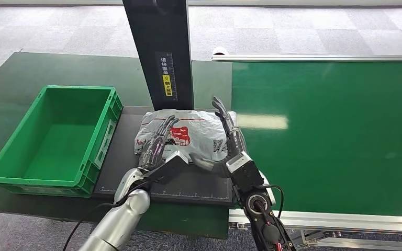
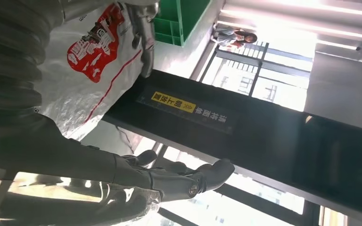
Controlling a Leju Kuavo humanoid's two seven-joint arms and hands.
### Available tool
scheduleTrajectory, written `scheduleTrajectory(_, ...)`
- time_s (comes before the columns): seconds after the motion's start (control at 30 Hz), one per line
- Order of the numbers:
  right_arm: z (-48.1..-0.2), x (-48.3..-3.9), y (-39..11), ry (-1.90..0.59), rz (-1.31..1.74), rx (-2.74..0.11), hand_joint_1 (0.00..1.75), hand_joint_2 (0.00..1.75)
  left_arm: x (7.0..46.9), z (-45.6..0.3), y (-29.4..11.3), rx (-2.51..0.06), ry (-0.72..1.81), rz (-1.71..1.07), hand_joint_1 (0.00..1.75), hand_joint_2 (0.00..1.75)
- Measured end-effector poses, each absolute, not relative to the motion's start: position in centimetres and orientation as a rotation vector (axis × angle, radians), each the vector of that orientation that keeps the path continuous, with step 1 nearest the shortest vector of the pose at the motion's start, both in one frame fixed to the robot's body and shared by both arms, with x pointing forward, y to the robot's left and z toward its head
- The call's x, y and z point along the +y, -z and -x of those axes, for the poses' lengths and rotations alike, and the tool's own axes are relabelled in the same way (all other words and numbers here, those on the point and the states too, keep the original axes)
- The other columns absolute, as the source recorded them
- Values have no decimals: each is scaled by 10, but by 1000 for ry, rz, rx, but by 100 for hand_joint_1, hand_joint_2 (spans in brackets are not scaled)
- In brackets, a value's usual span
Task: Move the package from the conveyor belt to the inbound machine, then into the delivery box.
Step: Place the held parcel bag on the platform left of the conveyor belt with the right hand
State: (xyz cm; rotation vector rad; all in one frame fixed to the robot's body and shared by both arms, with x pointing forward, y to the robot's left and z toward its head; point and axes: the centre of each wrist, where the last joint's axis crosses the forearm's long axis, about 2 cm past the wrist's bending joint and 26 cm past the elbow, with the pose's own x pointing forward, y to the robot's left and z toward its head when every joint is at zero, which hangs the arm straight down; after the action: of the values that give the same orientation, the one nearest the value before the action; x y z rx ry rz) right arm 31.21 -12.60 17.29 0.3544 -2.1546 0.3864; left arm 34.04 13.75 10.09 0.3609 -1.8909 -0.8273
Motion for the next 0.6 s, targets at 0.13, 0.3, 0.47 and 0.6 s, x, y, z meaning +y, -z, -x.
scheduleTrajectory(0.13,-308,-125,-176,-376,-372,-2175,0,175,132,-349,-98,-1827,904,-374,0,175)
scheduleTrajectory(0.3,-306,-123,-180,-373,-391,-2188,0,175,123,-354,-96,-1749,979,-399,0,175)
scheduleTrajectory(0.47,-305,-119,-182,-366,-419,-2189,0,175,112,-354,-95,-1684,1044,-408,0,175)
scheduleTrajectory(0.6,-305,-115,-184,-366,-440,-2189,0,175,103,-353,-96,-1629,1104,-431,38,175)
